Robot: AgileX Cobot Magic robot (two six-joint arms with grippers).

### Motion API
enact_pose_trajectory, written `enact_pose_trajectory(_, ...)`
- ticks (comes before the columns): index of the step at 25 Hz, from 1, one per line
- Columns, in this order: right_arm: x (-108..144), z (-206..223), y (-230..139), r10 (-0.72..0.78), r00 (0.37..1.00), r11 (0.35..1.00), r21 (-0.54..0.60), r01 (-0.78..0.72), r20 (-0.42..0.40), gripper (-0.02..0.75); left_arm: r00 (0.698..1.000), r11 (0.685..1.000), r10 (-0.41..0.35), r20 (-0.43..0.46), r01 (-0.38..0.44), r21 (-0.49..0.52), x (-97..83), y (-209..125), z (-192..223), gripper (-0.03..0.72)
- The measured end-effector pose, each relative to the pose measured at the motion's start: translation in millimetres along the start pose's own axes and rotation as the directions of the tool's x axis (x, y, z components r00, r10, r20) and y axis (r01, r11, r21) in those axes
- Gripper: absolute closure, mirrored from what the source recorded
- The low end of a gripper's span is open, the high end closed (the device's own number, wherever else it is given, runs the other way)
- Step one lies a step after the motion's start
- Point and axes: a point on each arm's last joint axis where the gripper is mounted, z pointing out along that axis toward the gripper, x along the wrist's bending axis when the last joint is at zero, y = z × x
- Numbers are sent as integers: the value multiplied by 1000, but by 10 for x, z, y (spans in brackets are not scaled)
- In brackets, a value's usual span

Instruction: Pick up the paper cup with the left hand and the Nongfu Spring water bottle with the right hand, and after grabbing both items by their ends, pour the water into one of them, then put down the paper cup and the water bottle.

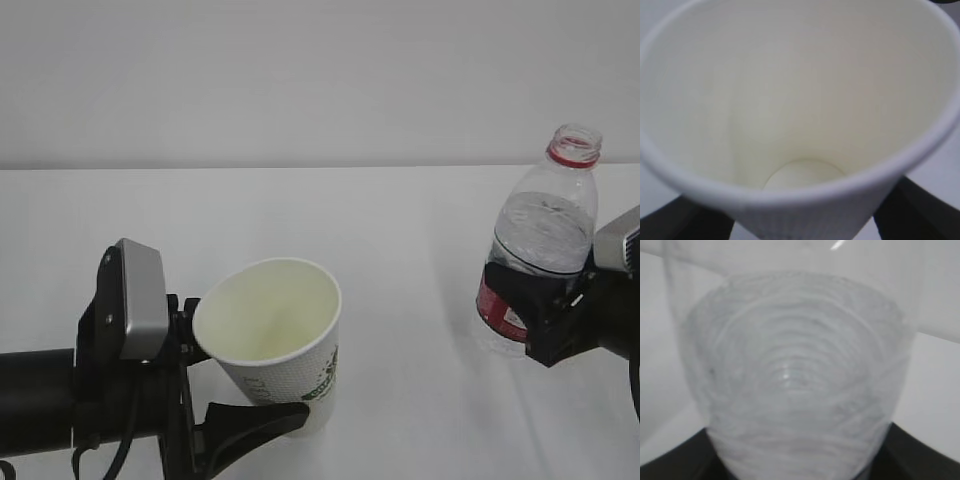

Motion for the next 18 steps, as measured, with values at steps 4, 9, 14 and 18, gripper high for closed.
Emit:
enact_pose_trajectory(4,5,0,-1,-3,1000,1000,0,3,-5,298,1000,1000,9,22,-9,-8,-16,46,70,119)
enact_pose_trajectory(9,15,0,-2,-10,1000,1000,1,10,-17,298,998,999,30,59,-32,34,-73,81,178,119)
enact_pose_trajectory(14,19,-1,-2,-13,1000,1000,2,13,-21,298,995,998,43,87,-47,44,-94,151,272,119)
enact_pose_trajectory(18,33,-1,-4,-23,999,1000,3,23,-37,298,993,998,50,105,-53,28,-115,216,330,119)
